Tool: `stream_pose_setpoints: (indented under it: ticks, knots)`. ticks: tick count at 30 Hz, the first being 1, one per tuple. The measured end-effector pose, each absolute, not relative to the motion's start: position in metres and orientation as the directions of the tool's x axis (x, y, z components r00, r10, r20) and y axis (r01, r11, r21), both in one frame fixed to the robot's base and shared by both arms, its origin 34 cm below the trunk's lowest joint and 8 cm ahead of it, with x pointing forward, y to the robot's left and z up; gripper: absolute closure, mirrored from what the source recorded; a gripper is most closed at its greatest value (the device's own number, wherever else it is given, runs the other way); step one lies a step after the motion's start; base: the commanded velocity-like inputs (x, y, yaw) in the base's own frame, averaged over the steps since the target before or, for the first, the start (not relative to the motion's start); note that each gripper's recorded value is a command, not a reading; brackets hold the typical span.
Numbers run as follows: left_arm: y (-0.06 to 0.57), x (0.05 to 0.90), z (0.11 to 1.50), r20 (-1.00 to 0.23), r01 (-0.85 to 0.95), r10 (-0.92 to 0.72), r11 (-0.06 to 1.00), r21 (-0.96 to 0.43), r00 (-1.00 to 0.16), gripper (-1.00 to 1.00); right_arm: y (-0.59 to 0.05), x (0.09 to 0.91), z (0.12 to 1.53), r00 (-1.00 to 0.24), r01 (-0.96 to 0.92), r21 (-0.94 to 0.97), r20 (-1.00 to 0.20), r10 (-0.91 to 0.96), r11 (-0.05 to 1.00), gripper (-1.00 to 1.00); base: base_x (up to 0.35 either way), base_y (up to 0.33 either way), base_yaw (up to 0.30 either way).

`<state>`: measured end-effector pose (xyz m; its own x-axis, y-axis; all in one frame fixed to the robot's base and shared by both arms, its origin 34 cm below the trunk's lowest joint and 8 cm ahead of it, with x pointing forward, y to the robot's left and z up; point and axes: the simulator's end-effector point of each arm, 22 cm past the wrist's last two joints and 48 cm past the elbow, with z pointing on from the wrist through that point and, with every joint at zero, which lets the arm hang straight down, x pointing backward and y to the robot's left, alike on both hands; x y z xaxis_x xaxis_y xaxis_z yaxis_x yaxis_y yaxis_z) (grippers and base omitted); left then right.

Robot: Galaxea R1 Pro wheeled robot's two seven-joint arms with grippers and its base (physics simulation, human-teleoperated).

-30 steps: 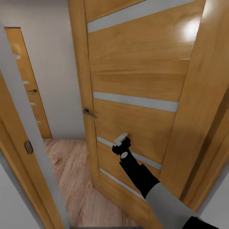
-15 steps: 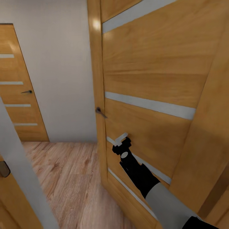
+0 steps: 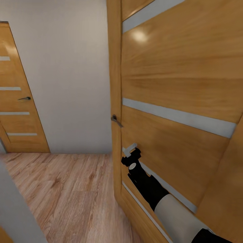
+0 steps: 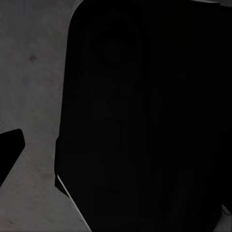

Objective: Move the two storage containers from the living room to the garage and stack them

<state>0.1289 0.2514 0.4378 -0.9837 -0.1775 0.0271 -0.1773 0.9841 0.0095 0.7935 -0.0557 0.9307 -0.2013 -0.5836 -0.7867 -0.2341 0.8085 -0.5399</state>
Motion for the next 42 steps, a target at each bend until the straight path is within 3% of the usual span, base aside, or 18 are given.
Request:
stream_pose_setpoints:
  ticks: [26,42]
  knots:
    - [0.250,0.129,0.438,0.027,-0.176,-0.176,0.984,0.008,-0.984,-1.00,-0.070,0.798,0.923,-0.231,-0.217,-0.514,-0.799,-0.555,0.830,-1.00,0.001,0.043,0.000]
    - [0.251,0.129,0.438,0.026,-0.177,-0.178,0.984,0.009,-0.984,-1.00,-0.068,0.797,0.921,-0.235,-0.222,-0.501,-0.805,-0.545,0.836,-1.00,0.093,-0.031,0.000]
